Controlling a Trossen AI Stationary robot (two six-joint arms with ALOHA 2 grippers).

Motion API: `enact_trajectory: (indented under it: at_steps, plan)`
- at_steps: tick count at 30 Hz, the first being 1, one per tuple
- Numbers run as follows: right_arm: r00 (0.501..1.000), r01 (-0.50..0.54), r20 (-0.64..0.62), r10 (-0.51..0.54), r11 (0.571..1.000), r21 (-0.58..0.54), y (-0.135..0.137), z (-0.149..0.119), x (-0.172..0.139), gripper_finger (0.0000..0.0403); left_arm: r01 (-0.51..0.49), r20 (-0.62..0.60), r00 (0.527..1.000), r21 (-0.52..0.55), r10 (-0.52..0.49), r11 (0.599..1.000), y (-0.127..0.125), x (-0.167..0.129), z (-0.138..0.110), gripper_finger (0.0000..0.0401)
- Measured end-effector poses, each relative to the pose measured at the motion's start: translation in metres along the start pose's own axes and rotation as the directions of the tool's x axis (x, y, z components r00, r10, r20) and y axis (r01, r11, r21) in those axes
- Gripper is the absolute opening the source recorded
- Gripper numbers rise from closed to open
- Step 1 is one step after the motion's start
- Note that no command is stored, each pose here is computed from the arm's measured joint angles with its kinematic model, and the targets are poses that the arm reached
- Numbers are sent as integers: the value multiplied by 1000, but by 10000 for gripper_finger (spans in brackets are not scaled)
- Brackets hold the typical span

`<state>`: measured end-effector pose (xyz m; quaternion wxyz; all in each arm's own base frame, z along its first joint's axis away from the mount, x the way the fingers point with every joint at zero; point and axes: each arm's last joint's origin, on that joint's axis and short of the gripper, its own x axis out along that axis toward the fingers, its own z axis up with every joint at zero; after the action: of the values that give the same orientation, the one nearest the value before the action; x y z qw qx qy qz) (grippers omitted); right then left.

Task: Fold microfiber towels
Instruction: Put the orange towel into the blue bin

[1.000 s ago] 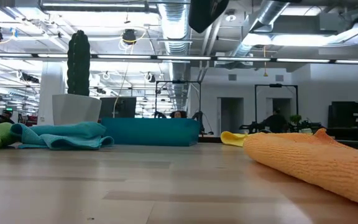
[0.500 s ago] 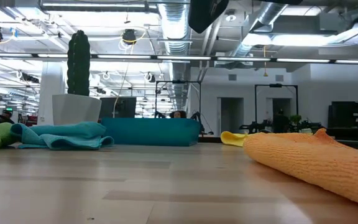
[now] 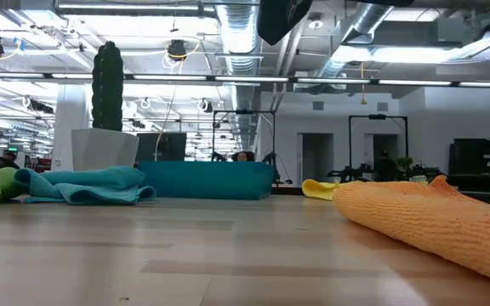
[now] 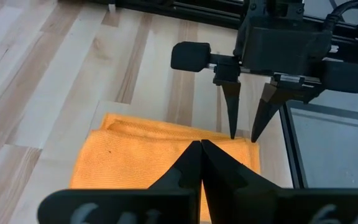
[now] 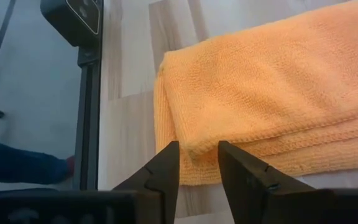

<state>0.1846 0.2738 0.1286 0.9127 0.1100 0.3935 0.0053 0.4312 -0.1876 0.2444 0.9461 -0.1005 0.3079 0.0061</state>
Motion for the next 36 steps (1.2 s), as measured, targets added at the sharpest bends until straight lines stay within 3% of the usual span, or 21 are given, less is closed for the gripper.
enact_trajectory:
  at_steps: [4,9,21,24,27,30,33,36]
  plan:
    - [1000,-9,-23,9,1000,-1,-1,1,1,104,-2,1,1000,0,2,1000,0,0,0,0]
    - [998,-32,-62,31,999,-14,-2,3,3,15,-6,3,1000,11,6,1000,0,0,0,0]
    - [993,-115,-23,117,989,89,23,6,-18,8,-26,13,1000,22,26,999,1,0,0,0]
    - [998,-64,-13,67,986,152,22,-1,-22,6,-31,16,999,21,30,999,1,0,0,0]
    - [994,47,-110,-12,946,321,10,-5,-21,29,-14,6,1000,-15,14,1000,3,1,1,0]
    - [968,134,-251,1,843,521,2,1,-22,85,38,-18,999,-81,-40,996,5,2,2,0]
    - [959,106,-270,80,786,609,2,15,-24,149,58,-8,998,-122,-60,991,5,-1,6,0]
    - [965,95,-248,91,755,648,-1,26,-21,205,57,-6,998,-123,-59,991,5,-4,7,0]
